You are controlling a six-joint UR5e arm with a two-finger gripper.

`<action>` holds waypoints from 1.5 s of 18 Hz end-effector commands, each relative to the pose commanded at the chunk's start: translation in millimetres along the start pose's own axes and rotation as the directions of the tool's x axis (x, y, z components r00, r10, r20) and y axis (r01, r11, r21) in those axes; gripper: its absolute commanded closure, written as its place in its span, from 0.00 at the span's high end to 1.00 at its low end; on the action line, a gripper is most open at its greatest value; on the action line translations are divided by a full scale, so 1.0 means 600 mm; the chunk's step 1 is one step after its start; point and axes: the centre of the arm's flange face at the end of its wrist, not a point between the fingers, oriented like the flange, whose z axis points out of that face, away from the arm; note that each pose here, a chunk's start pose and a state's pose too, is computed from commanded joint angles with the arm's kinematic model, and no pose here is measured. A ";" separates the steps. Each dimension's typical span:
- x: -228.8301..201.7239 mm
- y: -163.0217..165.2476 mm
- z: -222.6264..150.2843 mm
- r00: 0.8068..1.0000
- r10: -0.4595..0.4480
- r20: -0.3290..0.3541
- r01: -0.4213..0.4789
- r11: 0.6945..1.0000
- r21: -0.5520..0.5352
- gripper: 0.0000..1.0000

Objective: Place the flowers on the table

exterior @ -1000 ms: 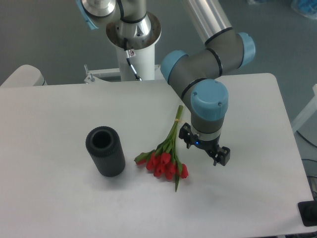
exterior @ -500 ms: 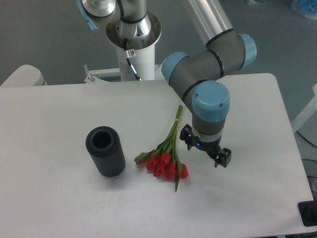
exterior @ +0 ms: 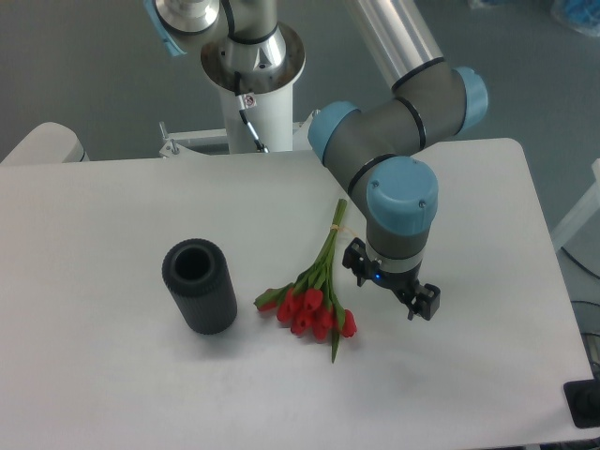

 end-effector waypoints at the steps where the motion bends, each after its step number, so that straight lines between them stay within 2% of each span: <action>1: -0.001 -0.001 0.006 0.999 0.032 -0.004 -0.032 0.999 -0.001 1.00; 4: -0.012 -0.003 0.023 0.989 0.149 -0.012 -0.149 0.989 -0.002 1.00; 8: -0.019 0.001 0.042 0.973 0.231 -0.026 -0.231 0.973 -0.001 1.00; 27: -0.017 0.006 0.060 0.968 0.248 -0.040 -0.248 0.969 -0.004 1.00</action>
